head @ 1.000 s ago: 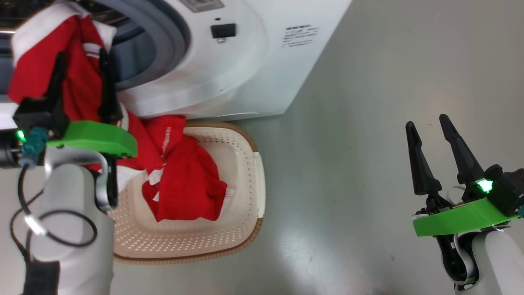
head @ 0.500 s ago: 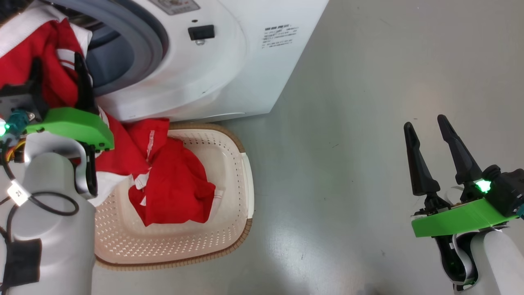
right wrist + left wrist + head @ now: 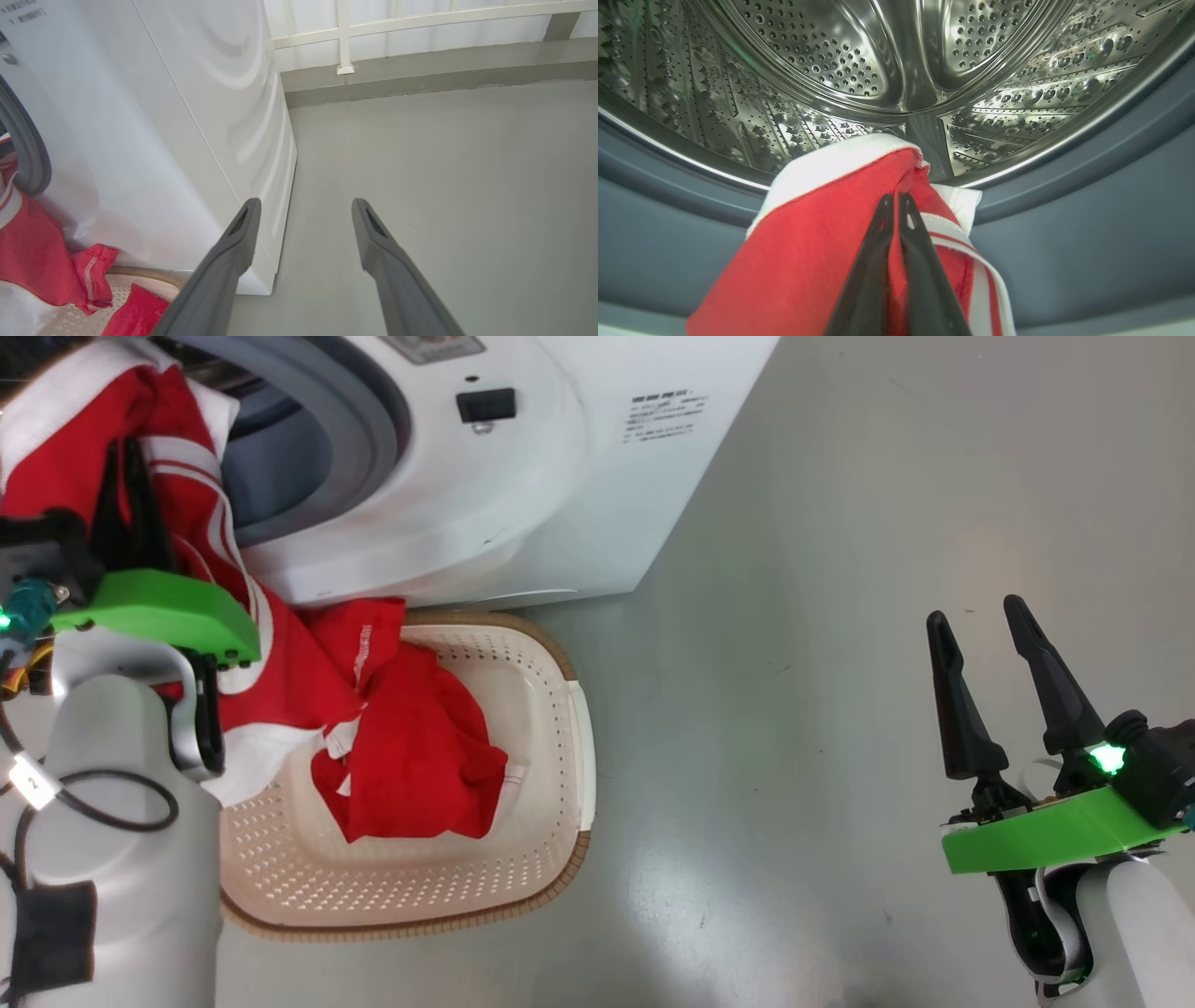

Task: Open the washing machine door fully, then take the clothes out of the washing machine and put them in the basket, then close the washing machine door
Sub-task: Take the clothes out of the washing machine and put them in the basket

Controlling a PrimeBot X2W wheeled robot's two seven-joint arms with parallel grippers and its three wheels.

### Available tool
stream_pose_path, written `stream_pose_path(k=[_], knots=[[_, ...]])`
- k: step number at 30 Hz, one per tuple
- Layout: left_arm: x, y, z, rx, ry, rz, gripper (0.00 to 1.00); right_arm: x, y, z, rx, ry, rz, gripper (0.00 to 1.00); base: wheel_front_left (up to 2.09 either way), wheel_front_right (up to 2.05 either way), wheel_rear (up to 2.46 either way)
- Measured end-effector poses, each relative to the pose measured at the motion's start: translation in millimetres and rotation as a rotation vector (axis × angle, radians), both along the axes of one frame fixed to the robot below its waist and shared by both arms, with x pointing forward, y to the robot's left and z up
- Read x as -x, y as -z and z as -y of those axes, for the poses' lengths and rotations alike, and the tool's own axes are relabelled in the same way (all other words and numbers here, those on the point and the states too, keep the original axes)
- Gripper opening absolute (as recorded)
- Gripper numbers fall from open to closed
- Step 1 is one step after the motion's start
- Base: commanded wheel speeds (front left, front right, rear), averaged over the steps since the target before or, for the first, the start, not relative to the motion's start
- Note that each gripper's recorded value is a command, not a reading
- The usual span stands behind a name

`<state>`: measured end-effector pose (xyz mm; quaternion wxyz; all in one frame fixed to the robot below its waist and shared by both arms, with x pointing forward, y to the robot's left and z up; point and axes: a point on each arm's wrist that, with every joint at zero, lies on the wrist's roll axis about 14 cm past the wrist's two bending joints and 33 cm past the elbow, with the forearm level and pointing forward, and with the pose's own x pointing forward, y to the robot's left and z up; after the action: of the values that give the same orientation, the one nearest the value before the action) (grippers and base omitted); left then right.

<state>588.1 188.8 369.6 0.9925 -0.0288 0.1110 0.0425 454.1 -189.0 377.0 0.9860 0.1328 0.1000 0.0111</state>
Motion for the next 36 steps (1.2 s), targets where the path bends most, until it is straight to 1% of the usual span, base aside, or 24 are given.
stream_pose_path(k=[7,14,19,20,26,36], knots=[[20,-3,-2,0.023,-0.005,0.013,0.00,-4,-4,-6,-0.011,-0.014,0.014,1.00,0.00,0.00,0.00],[61,4,-6,0.041,-0.011,-0.017,0.00,-8,-12,-15,-0.023,-0.033,0.039,1.00,0.00,0.00,0.00],[88,15,4,0.106,-0.007,-0.058,0.00,-8,-17,-18,-0.027,-0.040,0.050,1.00,0.00,0.00,0.00],[88,15,4,0.106,-0.007,-0.058,0.00,-8,-17,-18,-0.027,-0.040,0.050,1.00,0.00,0.00,0.00],[120,42,23,0.154,0.019,-0.155,0.00,-9,-15,-21,-0.031,-0.045,0.048,1.00,0.00,0.00,0.00],[153,97,48,0.212,0.066,-0.348,0.00,-9,1,-17,-0.027,-0.036,0.011,1.00,0.00,0.00,0.00]])
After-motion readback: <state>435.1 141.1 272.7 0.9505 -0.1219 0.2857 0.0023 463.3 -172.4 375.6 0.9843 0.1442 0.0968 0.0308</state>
